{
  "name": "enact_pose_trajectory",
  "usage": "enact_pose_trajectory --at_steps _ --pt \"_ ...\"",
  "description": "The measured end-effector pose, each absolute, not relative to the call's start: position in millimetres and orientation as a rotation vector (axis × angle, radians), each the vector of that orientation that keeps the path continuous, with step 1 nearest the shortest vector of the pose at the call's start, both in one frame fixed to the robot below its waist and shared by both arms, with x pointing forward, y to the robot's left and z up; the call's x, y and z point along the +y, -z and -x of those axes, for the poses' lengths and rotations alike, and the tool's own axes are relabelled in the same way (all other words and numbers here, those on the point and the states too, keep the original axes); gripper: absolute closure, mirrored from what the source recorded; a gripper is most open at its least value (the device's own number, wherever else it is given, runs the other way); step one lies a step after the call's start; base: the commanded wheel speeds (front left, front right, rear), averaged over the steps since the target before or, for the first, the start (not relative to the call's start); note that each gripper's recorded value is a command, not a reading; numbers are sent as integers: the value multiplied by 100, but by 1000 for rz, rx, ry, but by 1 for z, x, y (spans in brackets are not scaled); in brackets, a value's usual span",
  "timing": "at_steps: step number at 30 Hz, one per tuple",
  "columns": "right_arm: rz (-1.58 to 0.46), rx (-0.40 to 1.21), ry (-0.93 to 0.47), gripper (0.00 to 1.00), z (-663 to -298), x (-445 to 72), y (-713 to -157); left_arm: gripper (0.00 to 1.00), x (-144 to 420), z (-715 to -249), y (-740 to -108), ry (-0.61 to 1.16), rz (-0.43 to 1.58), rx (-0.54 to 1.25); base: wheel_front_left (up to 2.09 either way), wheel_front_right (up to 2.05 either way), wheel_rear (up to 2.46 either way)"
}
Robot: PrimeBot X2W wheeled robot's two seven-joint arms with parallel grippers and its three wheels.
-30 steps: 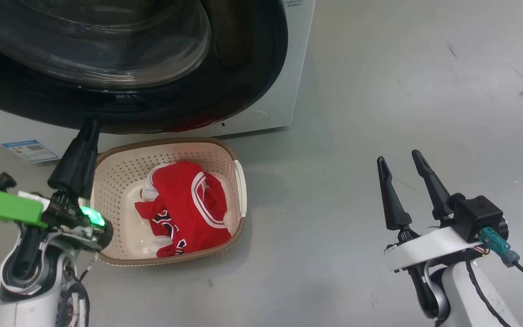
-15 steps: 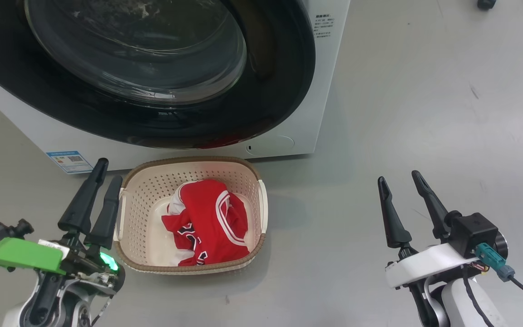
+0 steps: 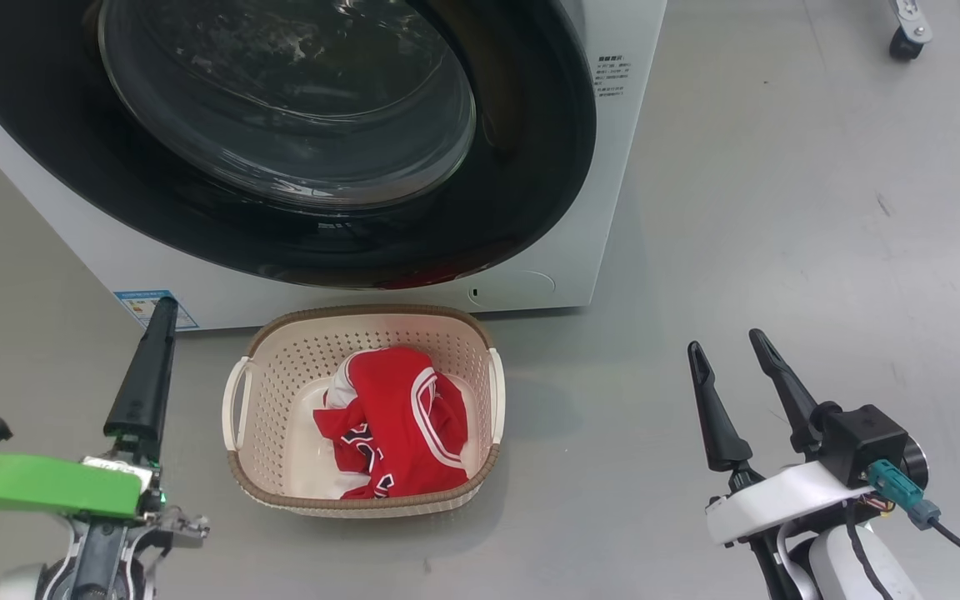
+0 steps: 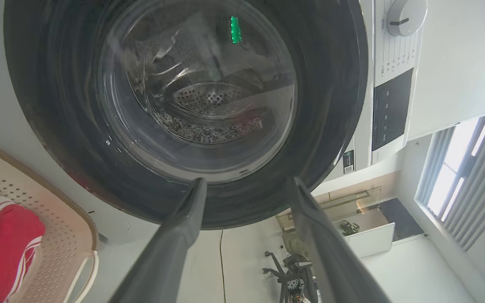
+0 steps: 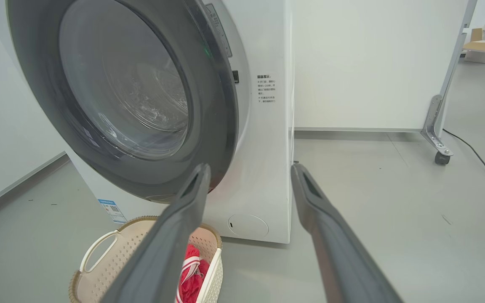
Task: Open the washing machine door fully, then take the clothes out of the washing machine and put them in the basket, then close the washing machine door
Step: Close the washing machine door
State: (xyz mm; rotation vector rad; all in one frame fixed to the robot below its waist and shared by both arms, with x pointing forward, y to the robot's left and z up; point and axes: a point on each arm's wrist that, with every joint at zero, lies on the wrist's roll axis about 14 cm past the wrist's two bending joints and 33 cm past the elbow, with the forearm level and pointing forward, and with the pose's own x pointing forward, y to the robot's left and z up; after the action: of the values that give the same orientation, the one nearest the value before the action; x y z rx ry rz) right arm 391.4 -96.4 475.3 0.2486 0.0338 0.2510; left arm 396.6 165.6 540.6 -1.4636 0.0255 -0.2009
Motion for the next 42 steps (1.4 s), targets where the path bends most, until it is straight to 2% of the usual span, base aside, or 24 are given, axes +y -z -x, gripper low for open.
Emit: enact_pose_trajectory --at_steps 13,19,30,42 --pt "-245 11 -242 0 -387 -100 -483 0 179 -393 -564 170 788 -113 0 0 0" --pt "-238 12 -240 0 -379 -101 -484 0 185 -379 -547 127 509 -96 0 0 0" --pt "-235 25 -237 0 -363 -101 -480 0 175 -352 -515 67 328 -16 0 0 0" --pt "-231 40 -251 0 -350 -94 -477 0 171 -332 -498 30 269 30 0 0 0"
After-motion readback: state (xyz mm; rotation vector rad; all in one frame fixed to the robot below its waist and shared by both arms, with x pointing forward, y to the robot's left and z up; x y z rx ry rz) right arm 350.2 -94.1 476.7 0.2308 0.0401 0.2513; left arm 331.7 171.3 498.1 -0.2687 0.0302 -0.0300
